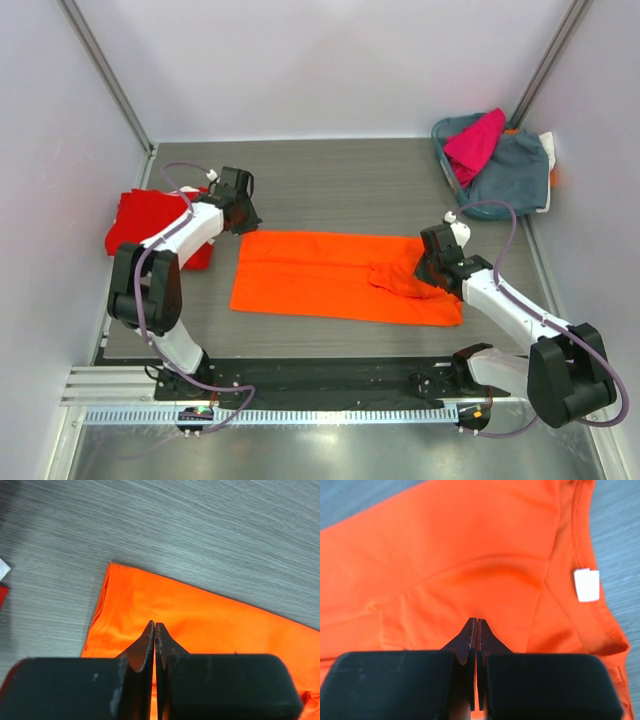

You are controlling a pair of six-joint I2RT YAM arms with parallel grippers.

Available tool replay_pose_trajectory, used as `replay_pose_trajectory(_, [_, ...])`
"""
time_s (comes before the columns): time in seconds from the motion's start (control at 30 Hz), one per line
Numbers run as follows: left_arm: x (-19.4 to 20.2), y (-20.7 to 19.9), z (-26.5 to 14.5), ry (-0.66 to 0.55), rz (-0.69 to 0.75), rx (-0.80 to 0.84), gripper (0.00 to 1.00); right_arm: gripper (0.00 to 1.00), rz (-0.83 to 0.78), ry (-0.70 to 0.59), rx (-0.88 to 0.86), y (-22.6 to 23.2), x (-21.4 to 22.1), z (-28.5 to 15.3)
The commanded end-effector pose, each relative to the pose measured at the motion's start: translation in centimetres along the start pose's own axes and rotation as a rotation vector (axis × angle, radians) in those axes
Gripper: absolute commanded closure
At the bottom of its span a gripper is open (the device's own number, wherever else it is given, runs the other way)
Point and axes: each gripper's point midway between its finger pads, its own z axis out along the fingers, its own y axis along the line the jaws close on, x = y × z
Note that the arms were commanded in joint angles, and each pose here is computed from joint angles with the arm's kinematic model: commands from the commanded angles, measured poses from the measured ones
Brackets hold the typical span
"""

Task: Fold and stack the t-shirts
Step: Fold the tshirt

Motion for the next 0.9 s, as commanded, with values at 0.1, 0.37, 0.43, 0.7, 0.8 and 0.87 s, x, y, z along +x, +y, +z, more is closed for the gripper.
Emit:
replay_pose_trajectory(0.1, [-0.4, 0.2, 1.0, 0.021, 0.035, -0.033, 1.0, 0.99, 0.017, 0.061, 0.001, -0.6, 2.5, -0.1])
replay_pose_trajectory(0.37, [1.0, 0.6, 4.3, 0.093, 0.041, -0.077, 1.0, 0.99, 0.005, 0.134, 0.029, -1.8, 5.1, 1.0])
replay_pose_trajectory(0.43, [1.6, 0.8, 4.9, 0.115, 0.038, -0.082, 1.0, 0.99, -0.004, 0.143, 0.072, -2.3, 5.3, 1.6])
replay_pose_trajectory(0.7, [5.8, 2.4, 5.3, 0.247, 0.051, -0.098, 1.0, 0.99, 0.072, 0.084, 0.145, -2.6, -0.1, 3.8])
replay_pose_trajectory(0.8, [7.7, 3.5, 4.1, 0.261, 0.052, -0.098, 1.0, 0.99, 0.059, 0.075, 0.165, -1.8, -2.1, 5.2])
replay_pose_trajectory(0.87, [8.9, 3.5, 3.3, 0.261, 0.039, -0.078, 1.0, 0.99, 0.043, 0.09, 0.181, -1.6, -2.2, 6.6])
